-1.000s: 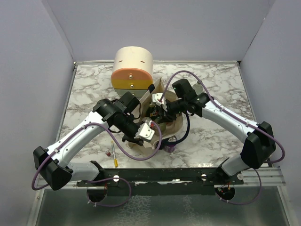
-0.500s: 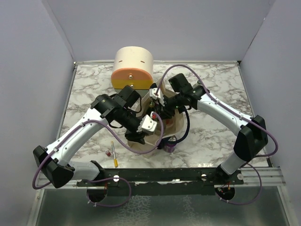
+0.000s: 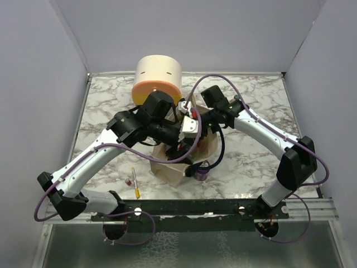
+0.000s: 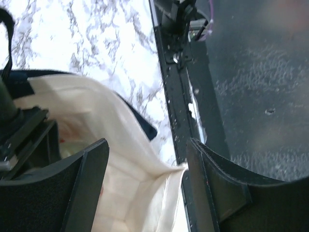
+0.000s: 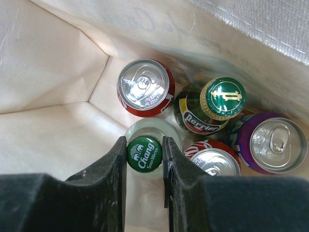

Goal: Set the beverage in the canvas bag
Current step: Place the drink in the canvas bag.

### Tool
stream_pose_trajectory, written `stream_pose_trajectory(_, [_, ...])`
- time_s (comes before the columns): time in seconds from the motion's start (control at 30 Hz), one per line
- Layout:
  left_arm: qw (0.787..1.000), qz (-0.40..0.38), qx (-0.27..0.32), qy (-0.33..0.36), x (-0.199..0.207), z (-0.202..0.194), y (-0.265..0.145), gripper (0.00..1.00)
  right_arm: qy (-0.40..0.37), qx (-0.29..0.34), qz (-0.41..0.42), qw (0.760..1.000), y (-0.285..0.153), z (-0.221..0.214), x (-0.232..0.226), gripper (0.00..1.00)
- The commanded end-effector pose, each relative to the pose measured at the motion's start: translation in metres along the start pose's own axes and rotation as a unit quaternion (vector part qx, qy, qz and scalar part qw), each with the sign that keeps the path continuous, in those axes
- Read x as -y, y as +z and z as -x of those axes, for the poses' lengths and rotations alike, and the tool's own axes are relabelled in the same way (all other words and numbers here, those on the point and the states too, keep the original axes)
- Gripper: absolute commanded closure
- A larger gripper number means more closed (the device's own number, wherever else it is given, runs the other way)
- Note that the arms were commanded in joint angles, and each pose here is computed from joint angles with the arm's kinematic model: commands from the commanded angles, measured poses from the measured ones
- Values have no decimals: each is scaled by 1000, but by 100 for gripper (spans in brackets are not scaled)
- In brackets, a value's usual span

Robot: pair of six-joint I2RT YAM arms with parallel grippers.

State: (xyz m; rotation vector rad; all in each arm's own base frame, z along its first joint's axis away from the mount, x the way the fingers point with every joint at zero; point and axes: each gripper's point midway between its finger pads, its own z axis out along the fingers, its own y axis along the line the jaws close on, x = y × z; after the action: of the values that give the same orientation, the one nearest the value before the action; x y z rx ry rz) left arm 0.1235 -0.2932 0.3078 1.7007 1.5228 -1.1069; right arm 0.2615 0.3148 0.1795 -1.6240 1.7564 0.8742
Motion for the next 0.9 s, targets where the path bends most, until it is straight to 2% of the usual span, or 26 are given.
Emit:
stream_pose_trajectory(0.0, [998,29,31,-45,-9,32,20,32,37,21,24,999,-6,10,-18,99])
stream_pose_trajectory(0.17, [999,36,-3,-34,-10,27,49,32,25,21,27,999,-10,8,-24,99])
stream_pose_trajectory(0.4, [993,103,-60,-16,-41,2,71,32,21,27,24,999,-11,8,-25,99])
stream_pose_trajectory(0.6, [991,100,-84,-18,-40,-18,90,32,19,33,17,999,-12,15,-20,99])
stream_pose_trajectory(0.87, [989,90,-113,-23,-37,-45,106,40,24,34,15,999,-10,16,-17,99])
